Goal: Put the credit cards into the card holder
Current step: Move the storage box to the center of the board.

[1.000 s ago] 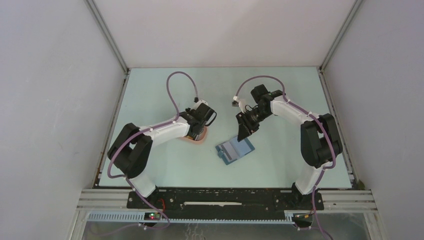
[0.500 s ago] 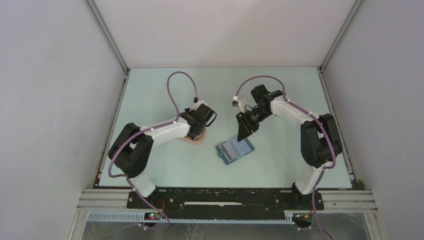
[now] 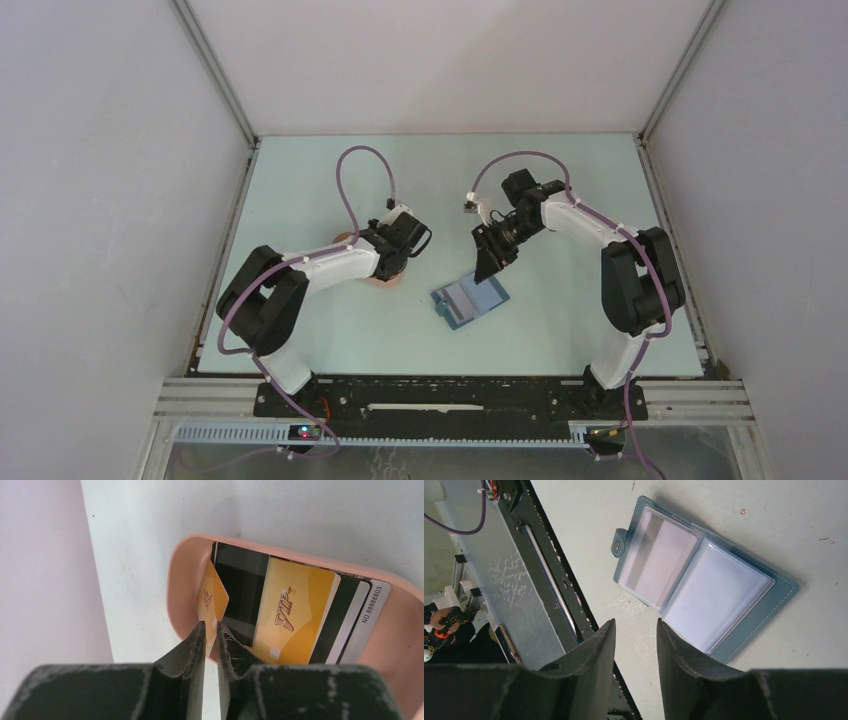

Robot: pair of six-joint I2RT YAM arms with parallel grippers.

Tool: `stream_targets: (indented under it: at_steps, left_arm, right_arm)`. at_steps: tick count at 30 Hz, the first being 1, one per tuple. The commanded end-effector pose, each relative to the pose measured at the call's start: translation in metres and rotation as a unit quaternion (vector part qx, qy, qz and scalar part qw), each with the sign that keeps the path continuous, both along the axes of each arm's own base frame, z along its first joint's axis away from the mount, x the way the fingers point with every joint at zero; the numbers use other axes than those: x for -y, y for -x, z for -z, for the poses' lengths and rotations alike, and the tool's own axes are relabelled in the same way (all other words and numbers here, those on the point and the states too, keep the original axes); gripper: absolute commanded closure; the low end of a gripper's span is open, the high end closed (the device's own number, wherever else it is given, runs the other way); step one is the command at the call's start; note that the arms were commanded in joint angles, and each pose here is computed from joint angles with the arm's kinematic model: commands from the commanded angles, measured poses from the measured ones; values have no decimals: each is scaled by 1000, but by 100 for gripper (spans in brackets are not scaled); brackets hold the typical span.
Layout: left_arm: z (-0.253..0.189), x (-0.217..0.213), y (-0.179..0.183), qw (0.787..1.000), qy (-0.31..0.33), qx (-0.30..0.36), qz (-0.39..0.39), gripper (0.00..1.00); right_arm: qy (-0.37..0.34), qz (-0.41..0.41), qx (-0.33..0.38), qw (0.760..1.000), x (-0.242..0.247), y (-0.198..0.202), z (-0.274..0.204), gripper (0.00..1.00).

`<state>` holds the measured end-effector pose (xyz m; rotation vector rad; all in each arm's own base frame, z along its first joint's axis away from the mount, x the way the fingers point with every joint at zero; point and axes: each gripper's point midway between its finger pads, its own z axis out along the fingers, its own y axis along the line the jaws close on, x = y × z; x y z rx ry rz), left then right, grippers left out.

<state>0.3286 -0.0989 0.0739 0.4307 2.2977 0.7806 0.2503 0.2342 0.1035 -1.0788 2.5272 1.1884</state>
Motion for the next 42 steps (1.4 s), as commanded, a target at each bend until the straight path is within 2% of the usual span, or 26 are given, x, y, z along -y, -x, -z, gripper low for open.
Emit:
stream_targets:
  at_steps: [1,11,16,31,42]
  left_arm:
    - [-7,-13,-2,999,-31,22,-11,83]
    - [-11,-18,-3,998,-47,37,-13,92]
    - [-11,-21,-4,998,-54,39,-15,100]
    - [-15,-26,-4,997,-59,50,-18,100]
    - [-17,-33,-4,995,-75,58,-30,86]
  right_arm:
    - [-16,-8,19,1000,-3,-4,-12,56]
    - [-17,-9,17,1000,-3,-3,-12,56]
    - [-17,-9,18,1000,-3,-4,-13,56]
    - [-19,-9,20,1000,-3,-3,-14,56]
    - [-21,-9,21,1000,-3,-3,-16,56]
